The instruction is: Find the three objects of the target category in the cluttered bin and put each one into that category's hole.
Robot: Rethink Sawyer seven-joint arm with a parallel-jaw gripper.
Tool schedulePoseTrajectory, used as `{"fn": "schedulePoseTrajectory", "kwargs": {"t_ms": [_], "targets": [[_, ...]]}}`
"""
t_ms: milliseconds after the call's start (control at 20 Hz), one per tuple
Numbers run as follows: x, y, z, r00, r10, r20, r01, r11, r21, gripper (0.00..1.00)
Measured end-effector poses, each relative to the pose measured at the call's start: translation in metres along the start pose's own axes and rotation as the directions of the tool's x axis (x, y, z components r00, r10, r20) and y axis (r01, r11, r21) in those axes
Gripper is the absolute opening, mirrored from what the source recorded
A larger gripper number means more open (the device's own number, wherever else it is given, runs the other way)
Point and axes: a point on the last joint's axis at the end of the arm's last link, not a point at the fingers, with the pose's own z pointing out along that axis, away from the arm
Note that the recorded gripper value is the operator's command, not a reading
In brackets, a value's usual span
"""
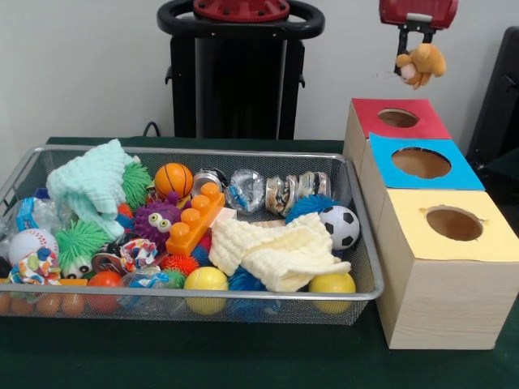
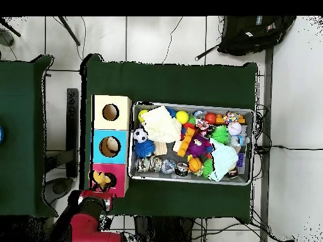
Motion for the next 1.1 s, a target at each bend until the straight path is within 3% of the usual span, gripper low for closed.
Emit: {"fn": "schedulePoseTrajectory", "kwargs": {"t_ms": [300, 550, 1100], "targets": [[0.019, 0.003, 0.008, 0.9992, 0.005, -0.041, -0.005, 0.9999, 0.015, 0.00], [0.034, -0.007, 0.021, 0.9977, 0.010, -0.067, -0.008, 0.9991, 0.043, 0.00], [0.040, -0.026, 0.052, 0.9990, 0.026, -0.037, -0.023, 0.9965, 0.081, 0.00]]}}
